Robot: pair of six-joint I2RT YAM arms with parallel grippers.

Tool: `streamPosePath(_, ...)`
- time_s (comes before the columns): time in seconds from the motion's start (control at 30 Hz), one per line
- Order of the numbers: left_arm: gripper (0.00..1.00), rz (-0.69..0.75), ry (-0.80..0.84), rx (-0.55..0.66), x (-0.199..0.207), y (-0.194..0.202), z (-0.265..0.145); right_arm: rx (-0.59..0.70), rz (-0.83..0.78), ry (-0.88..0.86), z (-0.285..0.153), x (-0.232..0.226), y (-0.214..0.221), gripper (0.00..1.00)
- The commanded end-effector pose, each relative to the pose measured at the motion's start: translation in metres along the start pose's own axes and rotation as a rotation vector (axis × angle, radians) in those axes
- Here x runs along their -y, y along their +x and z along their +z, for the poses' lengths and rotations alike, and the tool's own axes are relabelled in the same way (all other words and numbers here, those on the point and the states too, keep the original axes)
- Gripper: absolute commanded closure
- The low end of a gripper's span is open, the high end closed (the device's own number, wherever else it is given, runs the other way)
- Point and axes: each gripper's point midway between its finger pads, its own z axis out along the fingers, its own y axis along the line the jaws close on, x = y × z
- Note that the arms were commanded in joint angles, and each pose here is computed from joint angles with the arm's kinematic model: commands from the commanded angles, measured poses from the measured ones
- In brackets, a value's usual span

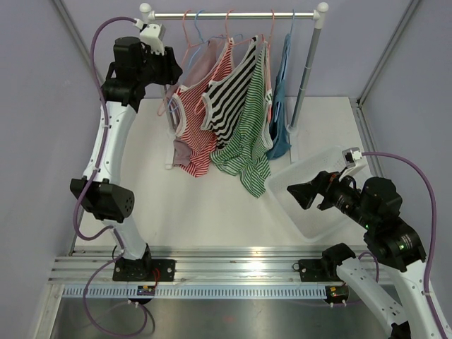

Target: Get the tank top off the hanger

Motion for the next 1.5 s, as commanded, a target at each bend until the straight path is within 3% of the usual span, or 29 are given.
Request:
streamPosePath(0.0,0.51,0.033,0.027,0.026,0.007,-0.012,0.001,0.031,-0.013,-0.055,-0.001,-0.013,-0.011,0.01)
streamPosePath(0.07,0.54,0.036,0.03,0.015,0.008,-0.007,0.007,0.026,-0.013,-0.053,0.0,-0.012,-0.009,0.01)
streamPosePath(0.1,0.66,0.038,0.022,0.015,0.007,-0.007,0.008,0.023,-0.012,-0.051,0.001,-0.011,-0.008,0.01)
streamPosePath(0.17,0.72,0.037,0.017,0.01,0.009,-0.006,0.012,0.018,-0.013,-0.055,0.002,-0.012,-0.008,0.01)
streamPosePath(0.2,0.81,0.039,0.012,0.011,0.009,-0.008,0.012,0.016,-0.013,-0.052,0.003,-0.01,-0.007,0.01)
streamPosePath(0.3,0.88,0.033,0.002,0.029,0.012,-0.015,0.011,0.0,-0.013,-0.054,0.007,-0.01,-0.004,0.02)
streamPosePath(0.33,0.97,0.029,-0.02,0.039,0.01,-0.019,0.01,-0.004,-0.012,-0.054,0.008,-0.009,-0.004,0.02)
streamPosePath(0.37,1.0,0.028,-0.023,0.046,0.012,-0.022,0.008,-0.006,-0.013,-0.056,0.008,-0.009,-0.003,0.02)
streamPosePath(0.67,1.0,-0.003,-0.125,0.159,0.009,-0.062,-0.026,-0.02,-0.014,-0.063,0.013,-0.009,-0.001,0.02)
streamPosePath(0.93,1.0,0.003,-0.112,0.245,0.022,-0.088,-0.07,-0.008,-0.032,-0.076,0.016,-0.013,-0.009,0.01)
streamPosePath(1.27,1.0,0.001,-0.106,0.217,0.035,-0.086,-0.124,-0.007,-0.077,-0.119,0.024,-0.023,-0.022,0.01)
streamPosePath(1.47,1.0,-0.045,-0.239,0.207,0.024,-0.079,-0.179,-0.041,-0.118,-0.205,0.034,-0.041,-0.031,0.0)
